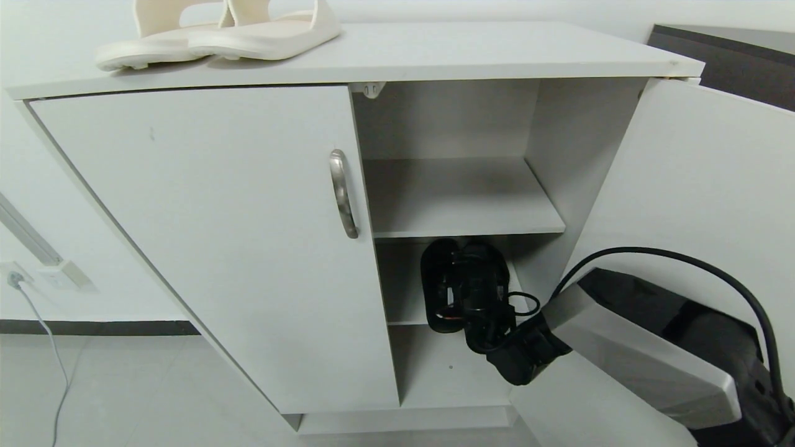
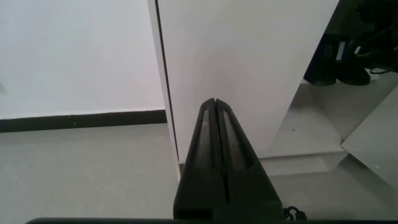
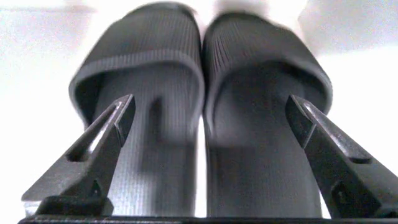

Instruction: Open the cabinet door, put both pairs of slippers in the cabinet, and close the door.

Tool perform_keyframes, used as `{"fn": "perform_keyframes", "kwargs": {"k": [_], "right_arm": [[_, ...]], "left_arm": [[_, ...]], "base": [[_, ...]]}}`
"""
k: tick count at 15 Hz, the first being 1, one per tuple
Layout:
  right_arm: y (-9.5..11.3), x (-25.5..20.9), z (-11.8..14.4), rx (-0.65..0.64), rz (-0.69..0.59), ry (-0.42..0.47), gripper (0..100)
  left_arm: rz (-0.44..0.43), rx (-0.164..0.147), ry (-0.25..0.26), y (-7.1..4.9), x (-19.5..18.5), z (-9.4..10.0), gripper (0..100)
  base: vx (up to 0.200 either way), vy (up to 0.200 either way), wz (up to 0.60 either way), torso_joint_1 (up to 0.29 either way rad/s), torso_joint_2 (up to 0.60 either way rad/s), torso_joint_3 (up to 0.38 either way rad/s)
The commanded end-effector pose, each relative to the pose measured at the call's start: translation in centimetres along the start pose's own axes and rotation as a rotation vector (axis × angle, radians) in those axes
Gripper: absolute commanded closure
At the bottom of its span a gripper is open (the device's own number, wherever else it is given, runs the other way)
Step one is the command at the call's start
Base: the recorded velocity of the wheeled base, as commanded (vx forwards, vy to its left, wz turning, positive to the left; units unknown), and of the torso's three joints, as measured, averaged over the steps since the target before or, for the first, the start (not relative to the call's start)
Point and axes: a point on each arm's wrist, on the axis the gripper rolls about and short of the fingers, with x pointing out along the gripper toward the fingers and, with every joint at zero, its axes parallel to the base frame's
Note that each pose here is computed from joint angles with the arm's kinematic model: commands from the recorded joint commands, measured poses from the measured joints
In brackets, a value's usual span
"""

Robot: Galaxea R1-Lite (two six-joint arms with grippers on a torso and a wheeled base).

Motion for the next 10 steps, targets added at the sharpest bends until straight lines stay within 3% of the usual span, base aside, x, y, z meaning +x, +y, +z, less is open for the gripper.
{"fn": "perform_keyframes", "kwargs": {"k": [1,5,10], "right_arm": [[-1.4,-3.4,1.8,0.009,0.022,-0.016,0],[-2.7,-8.0,1.9,-0.009,0.067,0.009,0],[-1.7,-9.4,1.7,0.005,0.084,0.007,0]], "left_arm": [[0.001,0.001,0.001,0.0,0.0,0.0,100],[0.000,0.001,0.002,0.0,0.0,0.0,100],[0.000,-0.001,0.002,0.0,0.0,0.0,100]], "base": [[0.000,0.000,0.00,0.000,0.00,0.000],[0.000,0.000,0.00,0.000,0.00,0.000],[0.000,0.000,0.00,0.000,0.00,0.000]]}}
